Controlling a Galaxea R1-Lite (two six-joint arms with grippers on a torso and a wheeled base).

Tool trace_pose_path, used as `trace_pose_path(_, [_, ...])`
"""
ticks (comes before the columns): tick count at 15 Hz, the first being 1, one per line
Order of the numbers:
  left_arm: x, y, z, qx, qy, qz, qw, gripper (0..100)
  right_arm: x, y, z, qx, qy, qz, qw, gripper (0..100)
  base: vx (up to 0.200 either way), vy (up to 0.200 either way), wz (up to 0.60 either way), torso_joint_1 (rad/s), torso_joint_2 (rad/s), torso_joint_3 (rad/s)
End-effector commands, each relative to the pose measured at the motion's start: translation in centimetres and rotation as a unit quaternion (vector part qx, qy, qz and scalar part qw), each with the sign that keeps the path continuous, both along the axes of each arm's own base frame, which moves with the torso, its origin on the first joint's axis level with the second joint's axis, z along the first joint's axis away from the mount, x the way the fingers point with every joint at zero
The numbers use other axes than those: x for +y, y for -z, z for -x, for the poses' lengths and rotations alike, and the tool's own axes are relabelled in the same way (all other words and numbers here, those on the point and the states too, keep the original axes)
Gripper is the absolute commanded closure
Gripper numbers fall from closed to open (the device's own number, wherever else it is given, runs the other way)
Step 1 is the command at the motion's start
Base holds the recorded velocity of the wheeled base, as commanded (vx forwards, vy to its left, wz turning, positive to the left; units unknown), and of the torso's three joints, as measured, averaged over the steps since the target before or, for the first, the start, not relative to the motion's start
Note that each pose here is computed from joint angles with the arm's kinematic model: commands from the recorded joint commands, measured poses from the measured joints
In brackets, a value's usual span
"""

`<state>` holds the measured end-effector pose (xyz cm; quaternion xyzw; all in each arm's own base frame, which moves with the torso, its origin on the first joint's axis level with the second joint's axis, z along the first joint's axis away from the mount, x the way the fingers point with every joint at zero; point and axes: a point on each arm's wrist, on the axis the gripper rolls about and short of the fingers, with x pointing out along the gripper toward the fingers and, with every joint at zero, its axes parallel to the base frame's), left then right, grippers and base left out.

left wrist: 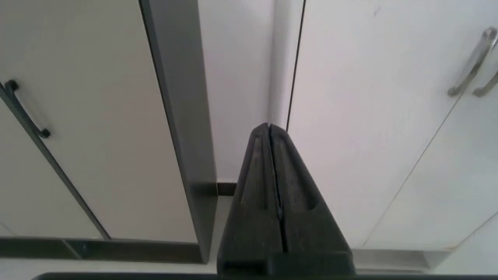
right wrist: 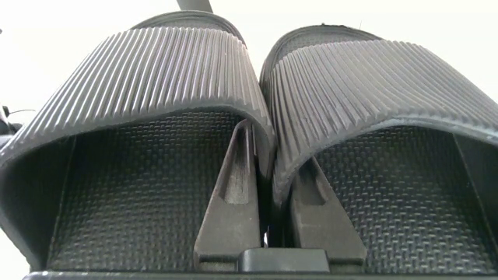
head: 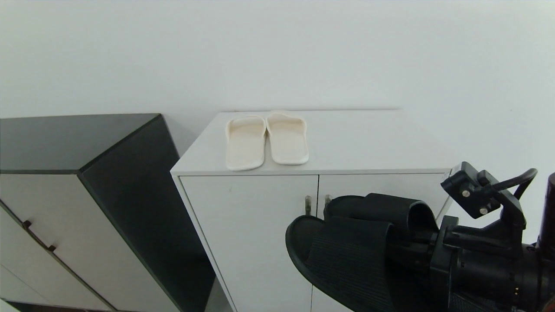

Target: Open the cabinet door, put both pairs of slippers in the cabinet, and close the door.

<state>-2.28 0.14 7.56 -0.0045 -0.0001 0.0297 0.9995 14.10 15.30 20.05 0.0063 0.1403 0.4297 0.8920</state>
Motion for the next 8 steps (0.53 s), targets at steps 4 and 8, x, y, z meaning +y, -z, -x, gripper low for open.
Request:
trace_pose_path(4, [0.00,-0.01,0.00,0.000,-0.001,-0.001,1.0000,100,-0.01,0.31,0.10,0.002,-0.002,0.005,1.000,100,0.000,0.000,0.00,-0.183,0.51,0.315])
trace_pose_path(8, [0.00,-0.01,-0.01,0.000,0.000,-0.001,1.0000,100,-0.04,0.56,0.13,0.006,-0.001,0.008,1.000,100,0.000,0.000,0.00,-0.159,0.49,0.332])
